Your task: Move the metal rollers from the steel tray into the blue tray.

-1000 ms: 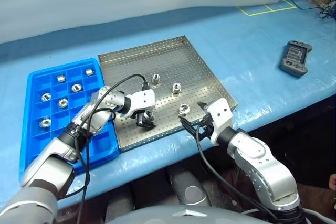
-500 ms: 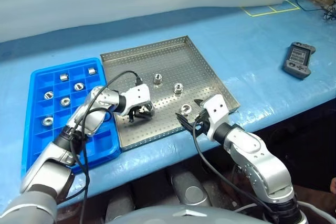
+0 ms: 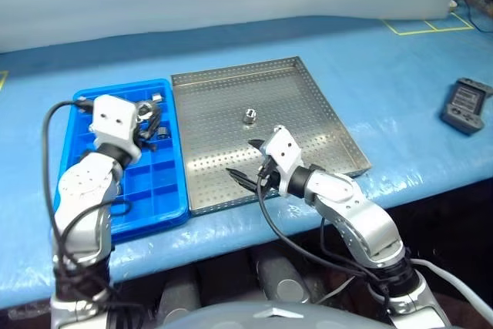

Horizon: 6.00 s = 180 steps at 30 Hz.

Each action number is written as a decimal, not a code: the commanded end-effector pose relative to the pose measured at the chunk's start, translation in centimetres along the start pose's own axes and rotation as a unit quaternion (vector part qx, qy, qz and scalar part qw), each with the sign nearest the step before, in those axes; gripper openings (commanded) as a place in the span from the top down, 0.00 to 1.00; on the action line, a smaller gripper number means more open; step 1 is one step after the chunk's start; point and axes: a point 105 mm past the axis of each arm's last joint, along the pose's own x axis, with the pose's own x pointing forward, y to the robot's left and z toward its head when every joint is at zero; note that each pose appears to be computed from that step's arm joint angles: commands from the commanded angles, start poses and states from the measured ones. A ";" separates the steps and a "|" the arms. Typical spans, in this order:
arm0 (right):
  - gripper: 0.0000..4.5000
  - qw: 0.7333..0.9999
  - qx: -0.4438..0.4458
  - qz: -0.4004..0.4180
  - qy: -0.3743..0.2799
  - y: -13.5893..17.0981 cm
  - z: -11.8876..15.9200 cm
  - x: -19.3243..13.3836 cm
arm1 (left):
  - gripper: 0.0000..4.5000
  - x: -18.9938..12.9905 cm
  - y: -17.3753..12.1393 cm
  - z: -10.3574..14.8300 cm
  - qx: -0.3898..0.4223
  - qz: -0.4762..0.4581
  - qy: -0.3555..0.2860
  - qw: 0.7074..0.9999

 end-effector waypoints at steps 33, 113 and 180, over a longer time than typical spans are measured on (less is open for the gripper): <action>0.00 0.995 0.027 -0.089 -0.037 -1.8 0.9 0.6 | 0.00 -3.9 -1.0 -3.3 -0.054 0.051 0.036 0.997; 0.00 0.967 0.105 -0.234 -0.004 -7.3 -0.3 4.9 | 0.00 -5.9 -13.4 -0.3 -0.132 -0.290 -0.029 0.948; 0.62 0.999 0.014 0.024 -0.017 1.2 3.1 16.1 | 0.00 -10.2 -9.1 -2.4 -0.139 -0.109 0.009 0.984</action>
